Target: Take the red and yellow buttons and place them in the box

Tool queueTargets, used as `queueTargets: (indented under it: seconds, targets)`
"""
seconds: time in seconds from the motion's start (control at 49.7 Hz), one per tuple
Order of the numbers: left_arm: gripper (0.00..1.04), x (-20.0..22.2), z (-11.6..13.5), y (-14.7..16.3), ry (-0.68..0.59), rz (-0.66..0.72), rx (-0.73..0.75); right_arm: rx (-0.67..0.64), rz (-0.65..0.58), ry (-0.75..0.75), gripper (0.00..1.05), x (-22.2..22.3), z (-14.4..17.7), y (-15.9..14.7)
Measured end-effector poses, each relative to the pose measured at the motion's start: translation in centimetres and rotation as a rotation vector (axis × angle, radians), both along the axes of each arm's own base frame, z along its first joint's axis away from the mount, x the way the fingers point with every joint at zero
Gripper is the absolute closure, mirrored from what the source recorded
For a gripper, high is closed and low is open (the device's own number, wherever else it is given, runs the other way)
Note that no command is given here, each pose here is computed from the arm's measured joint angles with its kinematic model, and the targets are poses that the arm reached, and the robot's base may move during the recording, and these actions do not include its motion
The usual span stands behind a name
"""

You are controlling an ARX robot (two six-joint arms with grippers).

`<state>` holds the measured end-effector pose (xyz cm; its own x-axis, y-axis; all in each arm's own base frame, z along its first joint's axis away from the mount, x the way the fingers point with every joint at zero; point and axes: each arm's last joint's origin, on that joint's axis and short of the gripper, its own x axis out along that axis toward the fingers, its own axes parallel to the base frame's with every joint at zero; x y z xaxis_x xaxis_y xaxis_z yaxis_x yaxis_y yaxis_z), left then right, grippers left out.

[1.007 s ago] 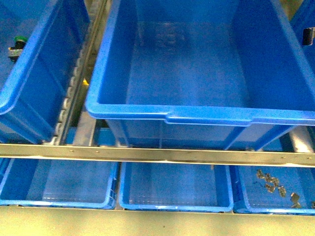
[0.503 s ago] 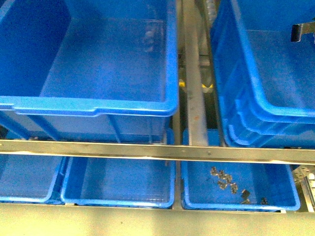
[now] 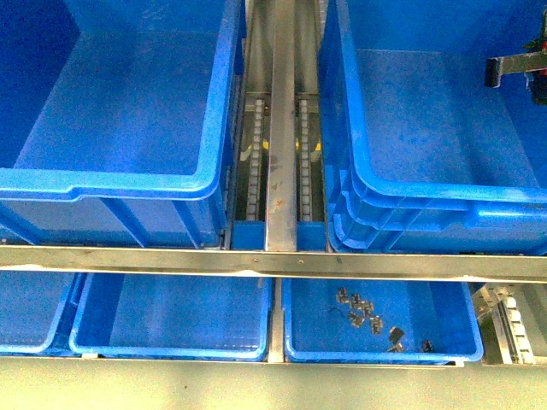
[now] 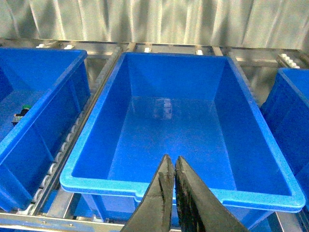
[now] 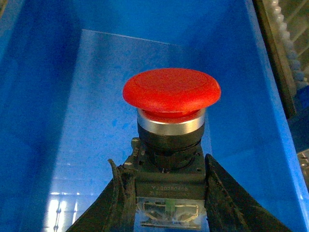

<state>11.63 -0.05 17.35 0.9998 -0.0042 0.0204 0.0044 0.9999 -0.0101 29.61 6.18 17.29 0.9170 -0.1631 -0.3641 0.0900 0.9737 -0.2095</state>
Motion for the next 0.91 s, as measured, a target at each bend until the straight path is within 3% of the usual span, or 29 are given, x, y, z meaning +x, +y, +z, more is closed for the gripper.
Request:
queueTargets:
  seconds: [0.846, 0.906]
  targets:
    - [1.02, -1.9, -0.4, 0.0, 0.015, 0.002, 0.002, 0.025, 0.048, 0.014, 0.74, 0.4, -0.3, 1.6]
    - [0.94, -1.9, -0.4, 0.0, 0.015, 0.001, 0.002, 0.033, 0.071, 0.025, 0.74, 0.9, -0.5, 1.9]
